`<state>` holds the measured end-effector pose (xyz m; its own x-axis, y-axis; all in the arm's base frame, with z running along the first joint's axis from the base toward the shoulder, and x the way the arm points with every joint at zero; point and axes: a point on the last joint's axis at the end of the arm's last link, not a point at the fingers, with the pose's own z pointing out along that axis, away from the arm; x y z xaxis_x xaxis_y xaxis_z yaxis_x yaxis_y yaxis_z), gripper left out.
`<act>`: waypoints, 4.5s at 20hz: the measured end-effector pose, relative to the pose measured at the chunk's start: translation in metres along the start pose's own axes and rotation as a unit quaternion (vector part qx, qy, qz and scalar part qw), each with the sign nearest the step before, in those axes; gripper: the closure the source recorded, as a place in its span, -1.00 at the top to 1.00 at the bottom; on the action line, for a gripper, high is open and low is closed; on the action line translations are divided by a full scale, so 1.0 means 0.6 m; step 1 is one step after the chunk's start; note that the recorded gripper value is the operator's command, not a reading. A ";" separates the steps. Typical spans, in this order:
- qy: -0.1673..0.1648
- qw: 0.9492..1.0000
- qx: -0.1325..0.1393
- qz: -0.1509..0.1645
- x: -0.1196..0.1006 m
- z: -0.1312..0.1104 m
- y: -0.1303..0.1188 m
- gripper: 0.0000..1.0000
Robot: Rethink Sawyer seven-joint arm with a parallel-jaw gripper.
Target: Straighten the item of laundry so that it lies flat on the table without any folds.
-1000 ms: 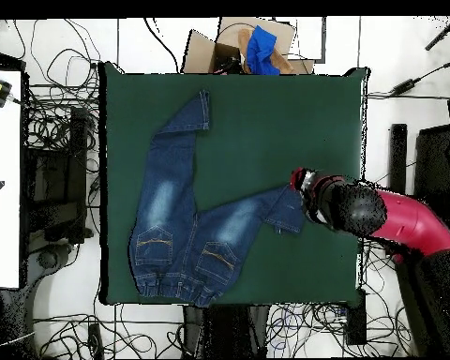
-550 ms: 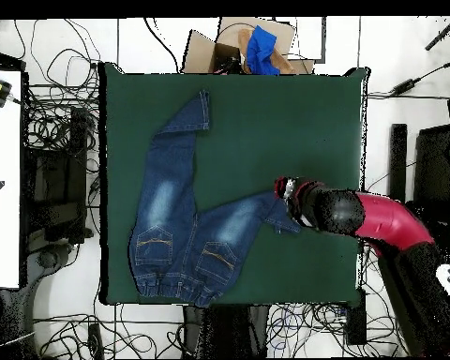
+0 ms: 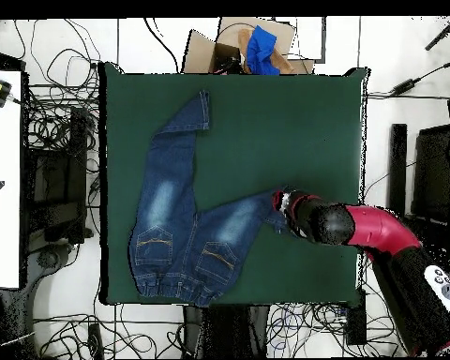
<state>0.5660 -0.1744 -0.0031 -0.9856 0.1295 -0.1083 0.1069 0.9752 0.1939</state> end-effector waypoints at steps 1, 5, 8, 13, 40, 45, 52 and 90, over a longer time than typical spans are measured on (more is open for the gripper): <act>0.001 1.000 0.000 -0.001 0.002 0.002 -0.001 1.00; 0.005 1.000 0.001 -0.016 0.015 0.015 -0.003 1.00; 0.008 1.000 -0.003 -0.020 0.021 0.024 0.001 1.00; 0.011 1.000 -0.013 -0.023 0.026 0.036 0.013 1.00; -0.045 0.998 -0.041 -0.019 -0.064 -0.077 0.070 1.00; -0.046 0.998 -0.038 -0.021 -0.065 -0.081 0.068 1.00; -0.041 0.998 -0.037 -0.025 -0.056 -0.067 0.070 1.00; -0.018 0.990 0.083 -0.113 0.085 0.077 0.045 -1.00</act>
<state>0.5249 -0.1332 -0.0482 -0.9818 -0.0919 -0.1660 -0.0927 0.9957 -0.0028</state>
